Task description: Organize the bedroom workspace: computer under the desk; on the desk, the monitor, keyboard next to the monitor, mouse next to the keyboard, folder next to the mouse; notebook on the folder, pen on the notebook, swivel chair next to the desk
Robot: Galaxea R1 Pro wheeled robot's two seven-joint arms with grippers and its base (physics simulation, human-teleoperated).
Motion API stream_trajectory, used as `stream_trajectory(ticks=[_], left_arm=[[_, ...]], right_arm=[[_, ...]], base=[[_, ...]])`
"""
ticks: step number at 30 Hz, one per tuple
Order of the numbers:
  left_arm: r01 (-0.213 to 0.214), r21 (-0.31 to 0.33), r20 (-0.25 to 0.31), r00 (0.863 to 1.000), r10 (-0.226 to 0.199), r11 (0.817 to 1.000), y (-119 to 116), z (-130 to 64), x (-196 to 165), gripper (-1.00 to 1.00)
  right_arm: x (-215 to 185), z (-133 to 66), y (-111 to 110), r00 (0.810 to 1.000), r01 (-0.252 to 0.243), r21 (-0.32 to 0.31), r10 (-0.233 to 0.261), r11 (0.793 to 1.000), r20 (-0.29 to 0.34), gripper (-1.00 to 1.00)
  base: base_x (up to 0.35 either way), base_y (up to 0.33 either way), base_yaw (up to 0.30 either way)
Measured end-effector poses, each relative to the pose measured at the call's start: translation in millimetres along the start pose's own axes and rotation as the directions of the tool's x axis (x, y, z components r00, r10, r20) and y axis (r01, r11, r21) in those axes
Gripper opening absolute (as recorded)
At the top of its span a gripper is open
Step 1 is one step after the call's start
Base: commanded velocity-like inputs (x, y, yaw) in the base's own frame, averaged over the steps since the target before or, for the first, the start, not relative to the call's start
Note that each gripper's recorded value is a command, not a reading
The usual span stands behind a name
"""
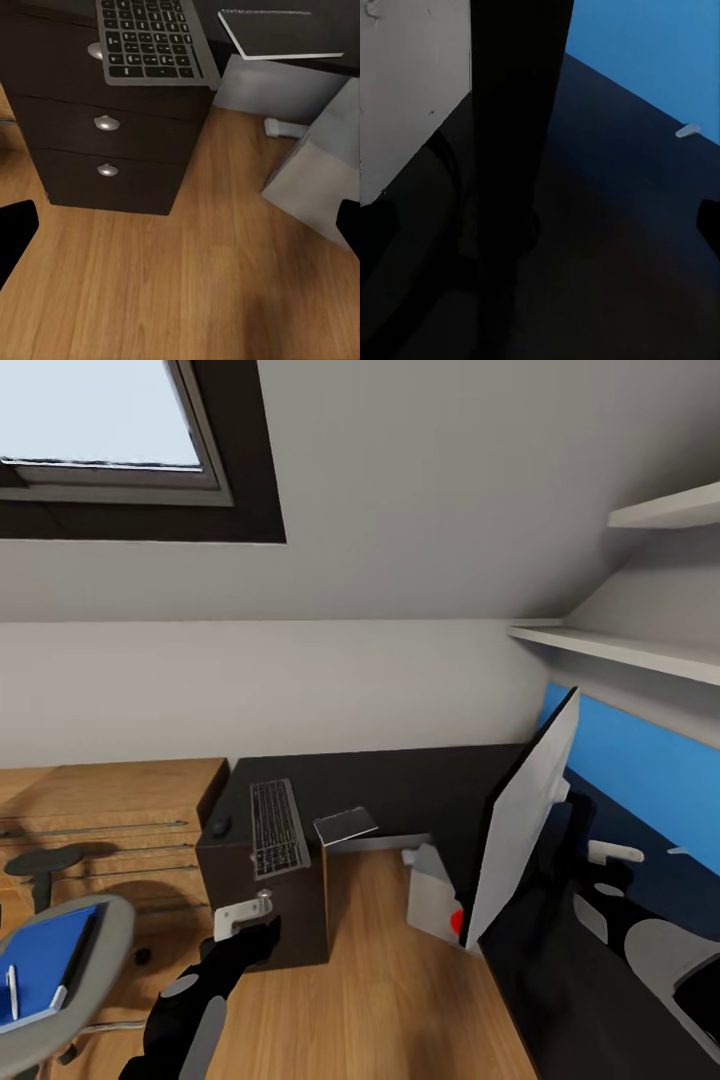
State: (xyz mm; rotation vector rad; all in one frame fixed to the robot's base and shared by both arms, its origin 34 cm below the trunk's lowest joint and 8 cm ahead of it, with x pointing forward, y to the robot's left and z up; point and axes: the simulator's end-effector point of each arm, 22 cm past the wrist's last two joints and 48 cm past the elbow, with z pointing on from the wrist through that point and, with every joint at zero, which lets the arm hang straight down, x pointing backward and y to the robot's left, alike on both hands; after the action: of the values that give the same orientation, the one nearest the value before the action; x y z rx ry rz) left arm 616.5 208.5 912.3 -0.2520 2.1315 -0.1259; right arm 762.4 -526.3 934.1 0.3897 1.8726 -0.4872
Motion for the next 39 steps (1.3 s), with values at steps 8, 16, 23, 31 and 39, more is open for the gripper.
stream_trajectory(ticks=[8,16,23,31,39], left_arm=[[-0.005,0.016,0.022,1.0,0.005,1.0,-7.7,-4.6,-8.7,1.0],[-0.01,0.03,0.026,1.0,0.009,0.999,-12.7,-13.5,-4.3,1.0],[-0.012,0.033,0.025,1.0,0.011,0.999,-14.3,-13.8,-3.8,1.0],[-0.013,0.034,0.024,1.0,0.012,0.999,-14.4,-13.7,-3.2,1.0],[-0.013,0.033,0.023,1.0,0.012,0.999,-14.4,-13.8,-2.9,1.0]], right_arm=[[0.2,0.5,-0.3,1.0,0.001,0.001,-0.001,1.0,0.0,1.0],[0.1,0.3,-1.3,1.0,0.001,0.002,-0.001,1.0,0.0,1.0],[0.5,0.6,-1.5,1.0,0.001,0.003,-0.001,1.0,-0.001,1.0],[0.4,0.7,-2.4,1.0,0.001,0.004,-0.001,1.0,-0.001,1.0],[0.2,0.4,-1.9,1.0,0.001,0.003,-0.001,1.0,0.0,1.0]], base=[[0.032,-0.001,0.0],[0.185,-0.065,0.0],[0.054,-0.02,0.0],[0.117,-0.022,0.0],[0.065,-0.014,0.0]])
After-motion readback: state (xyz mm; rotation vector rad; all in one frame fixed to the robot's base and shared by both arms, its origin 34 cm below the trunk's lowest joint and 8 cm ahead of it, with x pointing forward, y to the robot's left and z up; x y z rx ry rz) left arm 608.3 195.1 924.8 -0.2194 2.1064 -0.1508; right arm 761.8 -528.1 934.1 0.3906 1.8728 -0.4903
